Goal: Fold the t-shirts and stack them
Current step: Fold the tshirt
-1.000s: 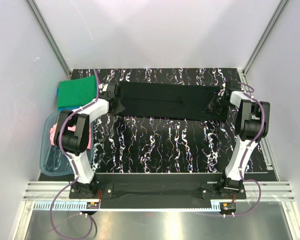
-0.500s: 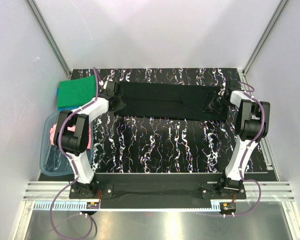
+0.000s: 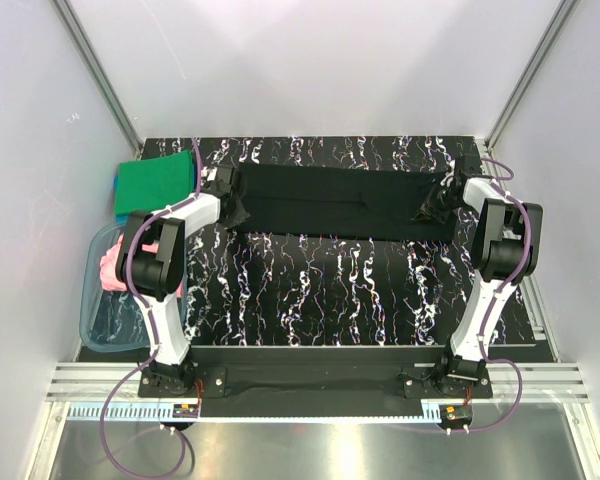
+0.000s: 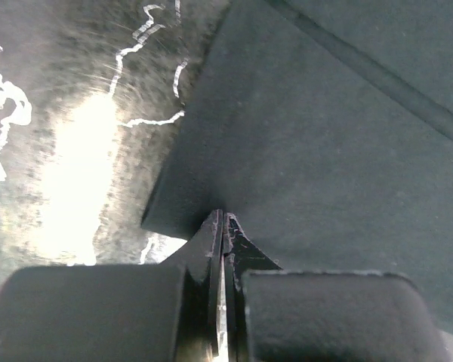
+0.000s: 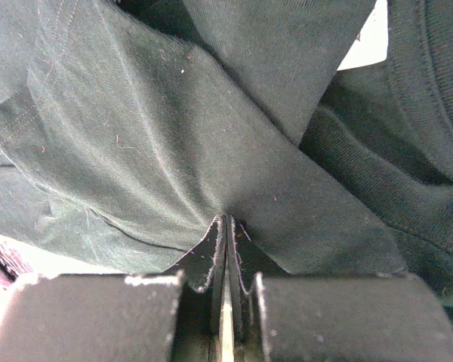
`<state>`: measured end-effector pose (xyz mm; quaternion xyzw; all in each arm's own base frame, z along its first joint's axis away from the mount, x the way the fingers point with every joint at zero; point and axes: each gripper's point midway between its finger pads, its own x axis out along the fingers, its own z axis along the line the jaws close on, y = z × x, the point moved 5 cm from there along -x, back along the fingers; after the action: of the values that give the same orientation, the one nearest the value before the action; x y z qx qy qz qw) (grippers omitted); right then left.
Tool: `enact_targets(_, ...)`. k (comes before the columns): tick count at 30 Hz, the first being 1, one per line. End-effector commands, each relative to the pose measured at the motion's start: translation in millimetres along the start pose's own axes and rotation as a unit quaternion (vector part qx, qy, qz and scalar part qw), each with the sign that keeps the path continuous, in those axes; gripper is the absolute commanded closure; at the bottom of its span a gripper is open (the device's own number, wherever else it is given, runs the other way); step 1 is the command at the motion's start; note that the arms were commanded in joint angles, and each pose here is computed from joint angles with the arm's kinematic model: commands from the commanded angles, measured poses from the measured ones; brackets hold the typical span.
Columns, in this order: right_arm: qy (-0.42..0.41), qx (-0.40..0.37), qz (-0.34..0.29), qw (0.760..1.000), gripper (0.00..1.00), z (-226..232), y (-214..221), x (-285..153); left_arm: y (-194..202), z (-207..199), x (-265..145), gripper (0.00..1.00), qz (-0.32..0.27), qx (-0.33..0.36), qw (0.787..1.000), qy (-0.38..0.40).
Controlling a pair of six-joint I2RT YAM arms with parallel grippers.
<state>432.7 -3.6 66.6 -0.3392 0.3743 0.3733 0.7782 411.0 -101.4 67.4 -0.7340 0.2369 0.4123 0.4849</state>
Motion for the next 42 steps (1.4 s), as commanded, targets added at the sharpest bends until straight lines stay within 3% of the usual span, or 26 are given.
enact_targets(1,-0.003,-0.014,-0.031,0.999,0.95,8.1,-17.1,-14.3,-14.1,5.4,-3.5,1.0,-0.03,0.004,0.999,-0.019)
enact_targets(24,0.049,-0.01,-0.028,0.998,0.95,-16.7,-8.3,3.6,-9.2,20.0,-1.8,1.0,-0.012,0.012,0.998,-0.056)
enact_targets(31,0.058,-0.011,-0.027,0.998,0.95,-21.0,-8.8,8.1,-33.6,10.2,-38.4,0.84,-0.052,0.034,0.998,-0.026)
enact_targets(35,0.059,-0.012,-0.026,0.998,0.95,-21.6,-11.5,11.5,-37.8,0.0,-35.3,0.86,-0.014,0.081,0.996,-0.021)
enact_targets(42,0.056,-0.033,-0.036,0.997,0.95,-13.8,-36.3,12.8,0.4,12.7,-6.3,0.88,0.028,0.079,0.996,-0.027)
